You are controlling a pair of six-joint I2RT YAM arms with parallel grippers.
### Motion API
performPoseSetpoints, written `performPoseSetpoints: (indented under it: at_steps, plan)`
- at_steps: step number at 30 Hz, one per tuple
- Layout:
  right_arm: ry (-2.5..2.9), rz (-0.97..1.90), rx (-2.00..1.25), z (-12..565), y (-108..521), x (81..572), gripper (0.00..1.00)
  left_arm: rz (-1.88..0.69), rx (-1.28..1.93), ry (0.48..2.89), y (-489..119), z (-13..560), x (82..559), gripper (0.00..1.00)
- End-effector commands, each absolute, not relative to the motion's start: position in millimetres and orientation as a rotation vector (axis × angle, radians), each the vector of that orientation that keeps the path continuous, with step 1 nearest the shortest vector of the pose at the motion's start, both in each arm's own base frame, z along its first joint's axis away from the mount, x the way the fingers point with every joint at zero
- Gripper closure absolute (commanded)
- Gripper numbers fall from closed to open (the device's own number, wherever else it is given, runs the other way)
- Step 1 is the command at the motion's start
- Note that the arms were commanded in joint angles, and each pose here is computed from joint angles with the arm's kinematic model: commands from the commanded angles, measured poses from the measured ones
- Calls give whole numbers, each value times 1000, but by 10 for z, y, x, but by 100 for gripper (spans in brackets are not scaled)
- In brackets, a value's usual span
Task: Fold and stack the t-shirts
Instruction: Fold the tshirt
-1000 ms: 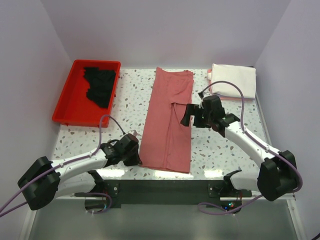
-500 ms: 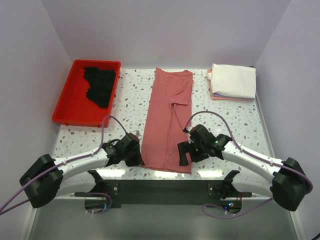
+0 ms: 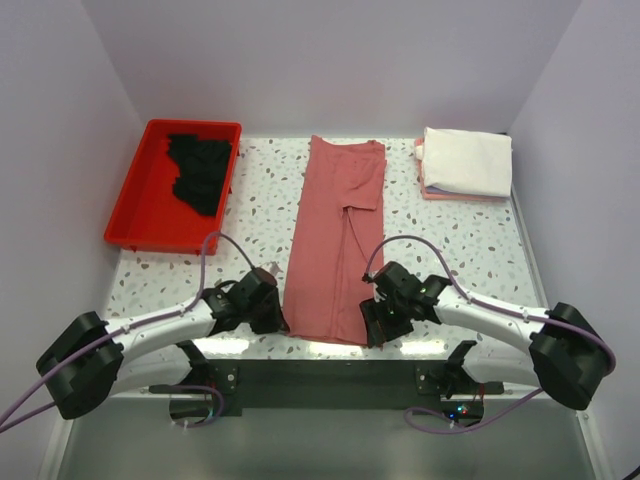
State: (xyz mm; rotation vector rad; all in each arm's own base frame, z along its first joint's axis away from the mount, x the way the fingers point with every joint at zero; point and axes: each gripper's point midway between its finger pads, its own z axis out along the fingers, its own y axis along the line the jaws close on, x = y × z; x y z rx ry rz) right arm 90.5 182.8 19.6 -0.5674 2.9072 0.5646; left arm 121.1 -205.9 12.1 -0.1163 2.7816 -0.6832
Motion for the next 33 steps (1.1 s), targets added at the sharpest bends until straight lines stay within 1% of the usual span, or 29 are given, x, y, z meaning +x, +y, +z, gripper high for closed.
performPoseSetpoints:
  at_steps: [1,2,3,4,5,6,7,9,10,11,14,15,18,21,25,26,30,33]
  plan:
    - [2915,555,-595,132,1801,855,44,-643,-124,2822,-1948,18,1104,100]
    - [2919,555,-595,121,1796,841,55,-650,-125,2823,-1951,18,1095,100]
    - [2933,576,-588,99,1798,798,60,-656,-128,2821,-1956,25,1095,100]
    - [2941,594,-577,82,1813,779,63,-663,-126,2820,-1956,27,1083,100]
    - [2946,620,-580,79,1836,750,69,-665,-128,2821,-1952,25,1076,100]
    - [2956,662,-569,70,1866,701,71,-664,-128,2825,-1946,19,1061,100]
    - [2956,681,-562,73,1883,684,76,-669,-129,2826,-1942,22,1051,100]
    - [2954,708,-556,82,1905,645,83,-650,-136,2846,-1902,5,1003,100]
    - [2945,724,-561,106,1920,630,89,-653,-136,2846,-1892,8,981,100]
    - [2940,741,-567,127,1940,609,91,-657,-140,2852,-1890,12,951,100]
    - [2941,829,-594,194,2026,474,94,-650,-99,2874,-1879,57,812,100]
    - [2945,850,-584,220,2061,442,96,-609,-95,2891,-1825,84,771,100]
    - [2917,922,-666,351,2188,299,98,-568,-99,2868,-1755,213,737,100]
    - [2877,943,-731,523,2242,246,98,-670,-81,2803,-1844,430,767,100]
    - [2790,871,-715,678,2269,435,100,-753,-68,2693,-1946,647,906,100]
    - [2764,840,-691,722,2287,525,100,-724,-68,2663,-1936,664,981,100]
    - [2724,557,-608,691,2141,873,100,-638,-36,2615,-2023,828,1214,100]
    - [2631,509,-560,847,2188,1114,100,-590,-23,2544,-2133,967,1459,100]
